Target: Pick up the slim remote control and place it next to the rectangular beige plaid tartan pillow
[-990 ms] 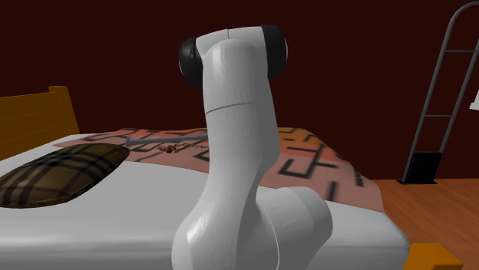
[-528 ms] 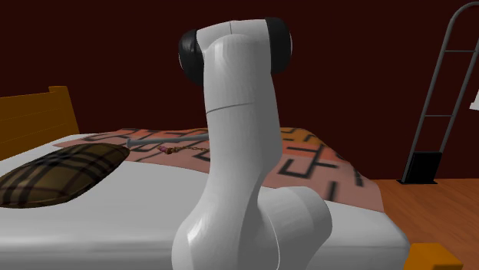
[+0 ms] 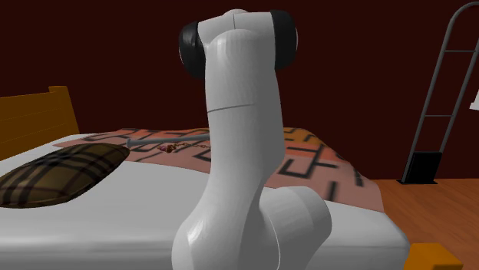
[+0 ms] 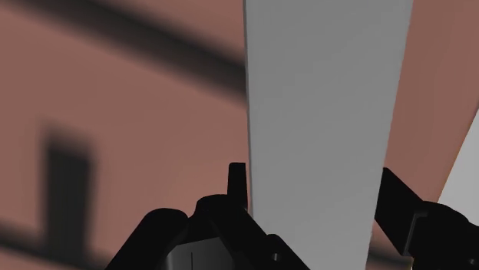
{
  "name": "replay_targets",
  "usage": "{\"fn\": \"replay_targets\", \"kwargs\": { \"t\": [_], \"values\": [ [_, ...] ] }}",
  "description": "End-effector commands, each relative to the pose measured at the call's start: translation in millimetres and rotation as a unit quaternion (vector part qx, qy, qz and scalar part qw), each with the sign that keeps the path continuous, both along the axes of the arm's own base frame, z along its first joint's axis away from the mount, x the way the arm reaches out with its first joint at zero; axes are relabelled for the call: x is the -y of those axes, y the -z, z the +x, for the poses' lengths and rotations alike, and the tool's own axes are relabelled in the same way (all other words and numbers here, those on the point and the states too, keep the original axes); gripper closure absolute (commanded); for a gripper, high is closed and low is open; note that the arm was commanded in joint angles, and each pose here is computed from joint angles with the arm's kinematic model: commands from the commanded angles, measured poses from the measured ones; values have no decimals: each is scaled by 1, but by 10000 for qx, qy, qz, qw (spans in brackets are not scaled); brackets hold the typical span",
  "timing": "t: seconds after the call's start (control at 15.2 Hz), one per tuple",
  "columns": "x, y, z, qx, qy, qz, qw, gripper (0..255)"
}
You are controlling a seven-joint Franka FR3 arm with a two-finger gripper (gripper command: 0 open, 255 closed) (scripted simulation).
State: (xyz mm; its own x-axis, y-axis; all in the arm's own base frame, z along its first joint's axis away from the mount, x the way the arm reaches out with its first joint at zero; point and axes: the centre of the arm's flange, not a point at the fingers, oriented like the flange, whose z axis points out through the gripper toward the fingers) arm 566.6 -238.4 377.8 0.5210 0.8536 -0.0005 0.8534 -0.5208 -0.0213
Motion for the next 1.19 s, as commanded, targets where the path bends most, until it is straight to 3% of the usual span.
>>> {"fn": "replay_targets", "kwargs": {
  "t": [0.0, 1.12],
  "values": [
    [0, -11, 0, 5, 1, -2, 10000, 255],
    [0, -101, 0, 5, 1, -2, 10000, 255]
  ]
}}
